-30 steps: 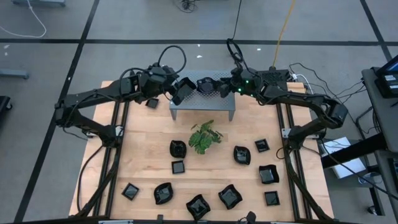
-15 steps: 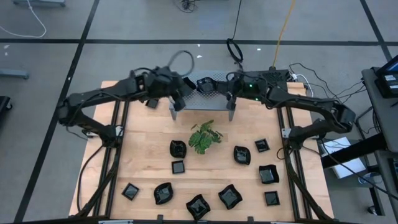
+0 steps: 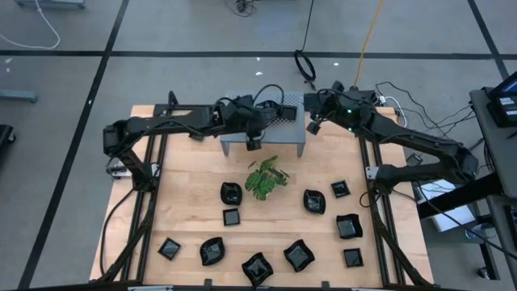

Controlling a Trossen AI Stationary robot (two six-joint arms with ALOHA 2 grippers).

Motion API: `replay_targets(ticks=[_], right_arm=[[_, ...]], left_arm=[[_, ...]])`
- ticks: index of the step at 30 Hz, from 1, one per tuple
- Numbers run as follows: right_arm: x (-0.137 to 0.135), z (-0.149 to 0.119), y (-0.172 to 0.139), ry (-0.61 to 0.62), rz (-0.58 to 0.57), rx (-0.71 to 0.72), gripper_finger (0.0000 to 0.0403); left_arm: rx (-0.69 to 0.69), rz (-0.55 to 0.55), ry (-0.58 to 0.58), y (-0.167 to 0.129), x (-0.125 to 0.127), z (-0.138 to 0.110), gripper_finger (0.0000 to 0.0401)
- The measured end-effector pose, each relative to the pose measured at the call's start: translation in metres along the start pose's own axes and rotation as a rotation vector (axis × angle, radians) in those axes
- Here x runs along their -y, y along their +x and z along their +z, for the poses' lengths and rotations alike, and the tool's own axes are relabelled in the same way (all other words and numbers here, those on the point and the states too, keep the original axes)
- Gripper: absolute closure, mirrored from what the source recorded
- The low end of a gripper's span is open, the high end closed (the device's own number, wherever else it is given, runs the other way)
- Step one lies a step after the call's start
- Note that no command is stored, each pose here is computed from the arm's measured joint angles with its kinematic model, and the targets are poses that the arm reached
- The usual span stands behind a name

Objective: Pick & Place Mini shaped plates
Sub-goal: Stack the leaf-shaped plate on top of the leaf-shaped plate on the shelf

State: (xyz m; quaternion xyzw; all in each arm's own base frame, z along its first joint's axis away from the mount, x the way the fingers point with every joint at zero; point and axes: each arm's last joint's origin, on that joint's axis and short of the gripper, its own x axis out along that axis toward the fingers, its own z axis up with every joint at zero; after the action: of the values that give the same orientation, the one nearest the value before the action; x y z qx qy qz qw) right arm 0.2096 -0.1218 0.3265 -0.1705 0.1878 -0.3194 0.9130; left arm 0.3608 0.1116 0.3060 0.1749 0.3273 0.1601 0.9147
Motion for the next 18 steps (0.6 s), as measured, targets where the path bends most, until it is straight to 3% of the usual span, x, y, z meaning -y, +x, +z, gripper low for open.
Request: replay_targets(ticks=[7, 18], right_arm=[[0.008, 0.003, -0.022, 0.005, -0.025, 0.008, 0.0249], [0.012, 0.006, -0.031, -0.015, -0.032, 0.027, 0.025]], left_arm=[[0.132, 0.065, -0.047, 0.023, 0.0, 0.008, 0.027], [0.079, 0.088, -0.05, 0.053, 0.01, -0.004, 0.027]])
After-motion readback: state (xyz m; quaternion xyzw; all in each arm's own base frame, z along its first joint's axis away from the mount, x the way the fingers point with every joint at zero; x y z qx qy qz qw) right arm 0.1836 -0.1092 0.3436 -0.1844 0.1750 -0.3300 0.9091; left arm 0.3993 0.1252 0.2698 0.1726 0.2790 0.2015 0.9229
